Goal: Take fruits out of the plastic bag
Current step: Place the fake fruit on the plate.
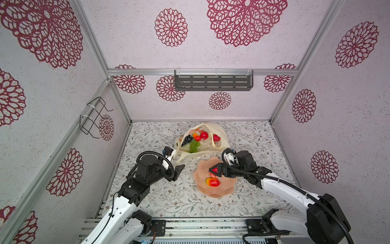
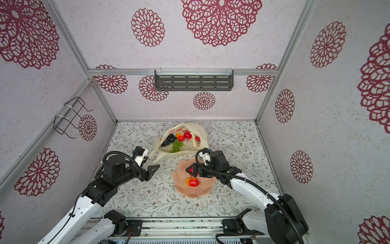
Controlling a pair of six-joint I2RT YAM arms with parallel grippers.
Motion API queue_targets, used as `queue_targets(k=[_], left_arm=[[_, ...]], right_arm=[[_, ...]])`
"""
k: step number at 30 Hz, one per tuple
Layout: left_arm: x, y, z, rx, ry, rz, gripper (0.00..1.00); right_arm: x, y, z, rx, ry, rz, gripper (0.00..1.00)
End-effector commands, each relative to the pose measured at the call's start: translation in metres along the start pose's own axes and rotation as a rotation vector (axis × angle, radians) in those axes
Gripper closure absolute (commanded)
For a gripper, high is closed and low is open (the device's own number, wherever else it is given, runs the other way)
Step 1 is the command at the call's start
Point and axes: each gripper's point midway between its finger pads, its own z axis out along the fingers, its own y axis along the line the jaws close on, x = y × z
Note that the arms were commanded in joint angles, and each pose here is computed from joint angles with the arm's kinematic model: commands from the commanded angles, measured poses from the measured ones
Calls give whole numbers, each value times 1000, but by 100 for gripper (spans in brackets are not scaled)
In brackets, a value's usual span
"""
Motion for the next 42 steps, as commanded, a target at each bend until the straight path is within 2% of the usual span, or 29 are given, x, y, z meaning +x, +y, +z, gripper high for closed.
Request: queue_targets(k=[1, 7, 14, 19, 27, 37, 42], left_arm=[[-23, -14, -15, 9, -70, -7, 17], [-44, -40, -20, 29, -205, -56, 18], [-30, -86, 35, 31, -284, -30, 16], [-18, -99, 73, 78, -333, -116, 16], [-21, -117, 89, 193, -420, -232, 16], [-7, -123, 107, 227, -410, -295, 18], [0, -119, 113, 202, -398, -298, 19]], right_arm=[[-19, 20, -13, -44, -90, -38, 1], [-31, 42, -26, -140, -175, -57, 1], [-29, 53, -30, -197, -177, -56, 1], [-26, 54, -32, -215, -178, -45, 1], [-16, 46, -34, -206, -177, -22, 1], [-13, 55, -35, -272, -173, -5, 1], [-9, 54, -35, -282, -160, 7, 1]])
